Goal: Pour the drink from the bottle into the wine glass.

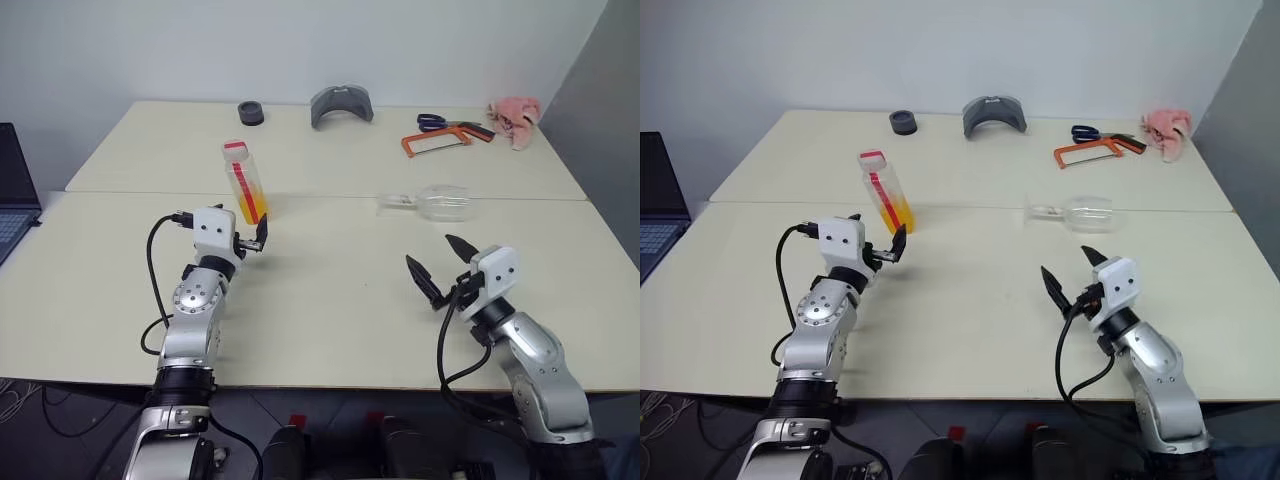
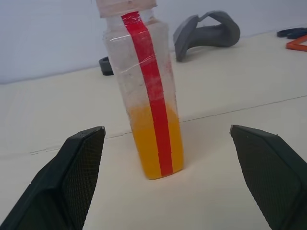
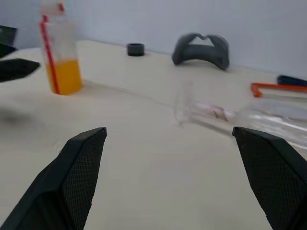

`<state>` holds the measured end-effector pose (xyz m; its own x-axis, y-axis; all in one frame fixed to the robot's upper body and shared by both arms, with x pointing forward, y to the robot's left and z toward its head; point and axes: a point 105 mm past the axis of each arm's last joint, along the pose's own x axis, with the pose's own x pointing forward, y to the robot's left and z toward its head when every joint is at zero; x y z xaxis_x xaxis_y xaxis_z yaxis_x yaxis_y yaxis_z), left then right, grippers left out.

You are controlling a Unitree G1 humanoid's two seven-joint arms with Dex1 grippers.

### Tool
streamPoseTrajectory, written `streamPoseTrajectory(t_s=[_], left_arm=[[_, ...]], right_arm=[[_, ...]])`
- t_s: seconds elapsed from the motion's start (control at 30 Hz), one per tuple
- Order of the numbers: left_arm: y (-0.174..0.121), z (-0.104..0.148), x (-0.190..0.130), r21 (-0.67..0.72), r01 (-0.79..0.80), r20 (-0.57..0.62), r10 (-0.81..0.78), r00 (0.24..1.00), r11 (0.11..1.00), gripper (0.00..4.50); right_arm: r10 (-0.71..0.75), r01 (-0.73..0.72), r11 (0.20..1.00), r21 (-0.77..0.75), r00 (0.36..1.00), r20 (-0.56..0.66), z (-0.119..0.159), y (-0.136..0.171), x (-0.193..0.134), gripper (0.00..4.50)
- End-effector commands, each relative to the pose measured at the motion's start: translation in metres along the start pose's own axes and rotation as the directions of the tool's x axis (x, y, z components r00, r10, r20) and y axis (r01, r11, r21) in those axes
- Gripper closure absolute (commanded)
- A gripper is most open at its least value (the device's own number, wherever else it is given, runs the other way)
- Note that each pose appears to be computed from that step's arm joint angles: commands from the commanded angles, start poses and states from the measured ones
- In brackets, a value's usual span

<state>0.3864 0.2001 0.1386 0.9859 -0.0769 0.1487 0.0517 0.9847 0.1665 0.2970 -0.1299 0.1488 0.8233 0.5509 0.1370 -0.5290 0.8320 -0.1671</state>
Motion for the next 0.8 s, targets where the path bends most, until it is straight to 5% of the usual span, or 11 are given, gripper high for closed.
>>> streamPoseTrajectory(t_s=[0.03, 0.3, 0.8], left_arm=[[0.001, 0.022, 0.007, -0.006, -0.033, 0.06, 0.033, 0.998, 0.999, 0.02], [-0.003, 0.03, 0.025, -0.009, -0.062, 0.051, 0.063, 0.997, 0.998, 0.02], [0.002, 0.037, 0.05, -0.02, -0.131, 0.03, 0.131, 0.991, 0.991, 0.02]], right_arm=[[0.088, -0.088, 0.996, -0.001, 0.996, 0.018, 0.012, 0.011, 0.002, 0.0], [0.25, -0.251, 0.968, 0.016, 0.968, 0.013, 0.029, 0.03, 0.008, 0.0], [0.345, -0.345, 0.939, -0.006, 0.939, -0.001, 0.042, 0.037, 0.01, 0.0]])
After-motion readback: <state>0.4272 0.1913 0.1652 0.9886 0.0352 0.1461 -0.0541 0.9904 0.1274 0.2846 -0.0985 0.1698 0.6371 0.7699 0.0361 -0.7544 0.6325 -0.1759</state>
